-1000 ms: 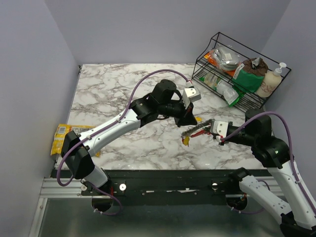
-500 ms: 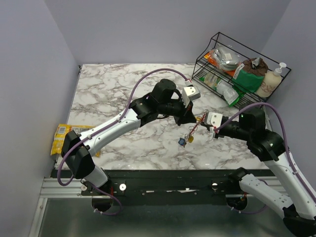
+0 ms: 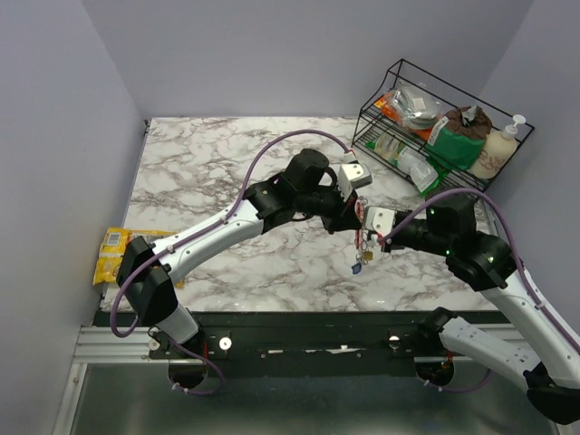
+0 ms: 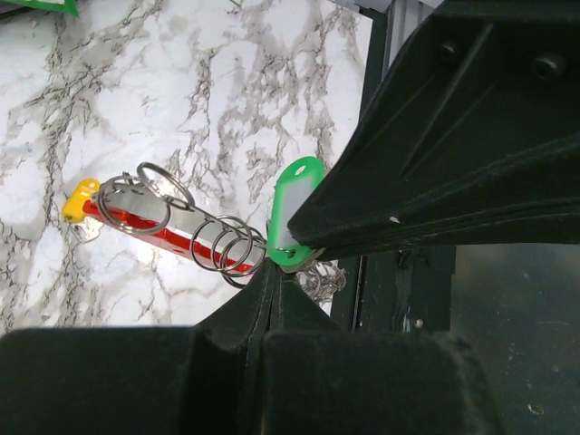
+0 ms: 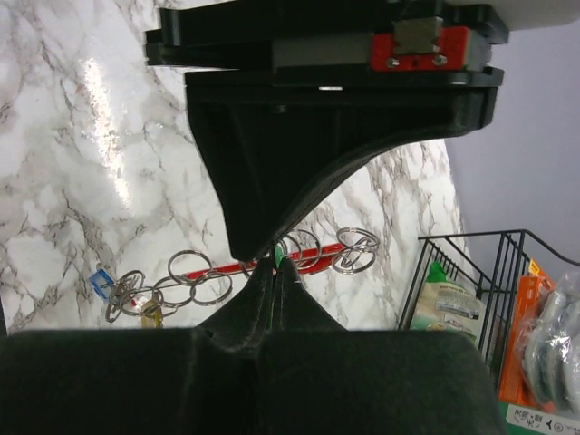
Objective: Remove the keys from the keyring
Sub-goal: Remove the key from the keyring.
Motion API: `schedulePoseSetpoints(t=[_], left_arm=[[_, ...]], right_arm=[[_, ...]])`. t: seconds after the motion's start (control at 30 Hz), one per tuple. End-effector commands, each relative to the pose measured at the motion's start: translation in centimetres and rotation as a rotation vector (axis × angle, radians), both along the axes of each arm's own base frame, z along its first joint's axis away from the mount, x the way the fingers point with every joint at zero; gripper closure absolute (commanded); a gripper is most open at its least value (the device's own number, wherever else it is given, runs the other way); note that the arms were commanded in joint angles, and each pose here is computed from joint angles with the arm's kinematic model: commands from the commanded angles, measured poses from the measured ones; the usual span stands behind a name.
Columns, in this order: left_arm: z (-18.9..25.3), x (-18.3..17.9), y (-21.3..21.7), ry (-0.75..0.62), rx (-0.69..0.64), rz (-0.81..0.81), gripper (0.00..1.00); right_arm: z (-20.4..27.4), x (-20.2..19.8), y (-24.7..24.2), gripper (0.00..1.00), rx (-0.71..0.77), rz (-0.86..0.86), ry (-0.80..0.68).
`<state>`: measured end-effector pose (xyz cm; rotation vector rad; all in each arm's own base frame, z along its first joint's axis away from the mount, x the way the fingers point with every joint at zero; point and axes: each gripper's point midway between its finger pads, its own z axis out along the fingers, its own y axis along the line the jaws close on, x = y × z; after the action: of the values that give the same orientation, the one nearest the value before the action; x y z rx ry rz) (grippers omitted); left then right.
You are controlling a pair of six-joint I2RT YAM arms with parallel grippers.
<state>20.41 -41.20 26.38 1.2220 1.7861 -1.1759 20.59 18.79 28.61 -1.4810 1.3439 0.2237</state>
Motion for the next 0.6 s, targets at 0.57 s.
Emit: schedulePoseSetpoints(t=[0.57], left_arm=[[2.2, 5.0, 1.5, 0.025, -0.076, 0.212, 1.0]], right_arm=[[-9.3, -2.4, -0.4, 0.99, -0.202, 0.09, 0.06]])
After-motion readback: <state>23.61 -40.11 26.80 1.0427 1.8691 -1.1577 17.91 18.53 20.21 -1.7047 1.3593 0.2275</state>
